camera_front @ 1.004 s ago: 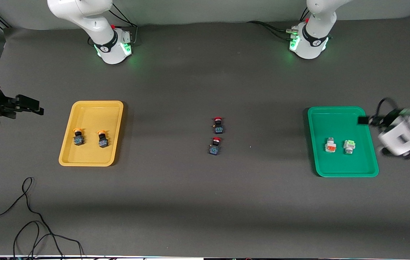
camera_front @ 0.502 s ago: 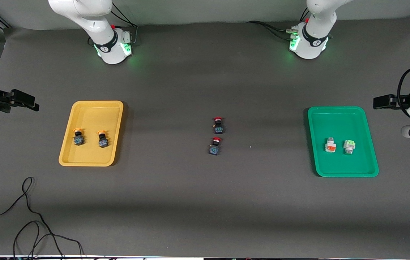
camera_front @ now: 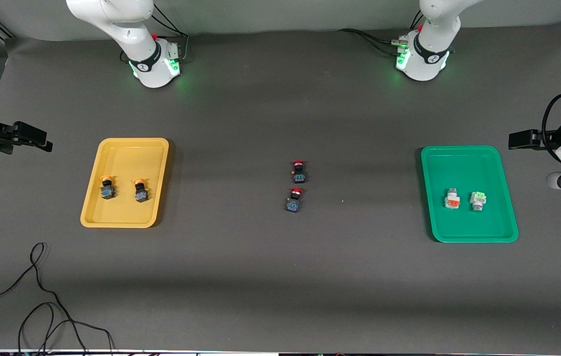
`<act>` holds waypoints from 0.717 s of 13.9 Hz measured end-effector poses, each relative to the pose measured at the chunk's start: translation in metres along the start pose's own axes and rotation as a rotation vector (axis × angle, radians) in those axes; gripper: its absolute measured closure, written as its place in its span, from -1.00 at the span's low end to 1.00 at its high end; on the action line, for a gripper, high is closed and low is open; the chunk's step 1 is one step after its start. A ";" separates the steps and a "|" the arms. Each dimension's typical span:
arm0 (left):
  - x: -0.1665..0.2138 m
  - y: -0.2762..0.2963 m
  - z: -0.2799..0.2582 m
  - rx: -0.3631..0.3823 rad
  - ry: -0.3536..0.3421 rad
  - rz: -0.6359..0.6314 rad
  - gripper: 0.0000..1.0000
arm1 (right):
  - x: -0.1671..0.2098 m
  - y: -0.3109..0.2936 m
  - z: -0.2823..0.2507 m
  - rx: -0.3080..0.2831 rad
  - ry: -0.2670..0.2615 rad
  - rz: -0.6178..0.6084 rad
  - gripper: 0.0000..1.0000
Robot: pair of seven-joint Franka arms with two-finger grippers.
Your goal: Place green and yellow buttons in trays
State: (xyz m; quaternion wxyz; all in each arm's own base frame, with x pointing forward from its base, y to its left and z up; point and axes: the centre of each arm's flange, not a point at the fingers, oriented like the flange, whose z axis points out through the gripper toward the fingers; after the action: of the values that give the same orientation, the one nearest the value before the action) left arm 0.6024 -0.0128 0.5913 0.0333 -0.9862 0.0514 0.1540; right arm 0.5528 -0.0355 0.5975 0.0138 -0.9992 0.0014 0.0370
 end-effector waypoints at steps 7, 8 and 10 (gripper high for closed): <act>0.006 0.030 0.001 0.046 -0.019 -0.005 -1.00 | -0.002 0.001 -0.005 -0.014 0.009 0.003 -1.00; 0.006 0.032 -0.001 0.038 -0.017 -0.017 -1.00 | -0.002 0.002 -0.005 -0.016 0.009 0.003 -1.00; -0.002 0.026 -0.009 0.006 -0.001 -0.033 -1.00 | -0.002 0.002 -0.005 -0.017 0.009 0.003 -1.00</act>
State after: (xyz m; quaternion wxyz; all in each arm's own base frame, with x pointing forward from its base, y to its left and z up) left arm 0.6001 -0.0391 0.5993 0.0390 -0.9867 0.0356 0.1535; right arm 0.5509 -0.0374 0.6028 0.0054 -0.9995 0.0028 0.0325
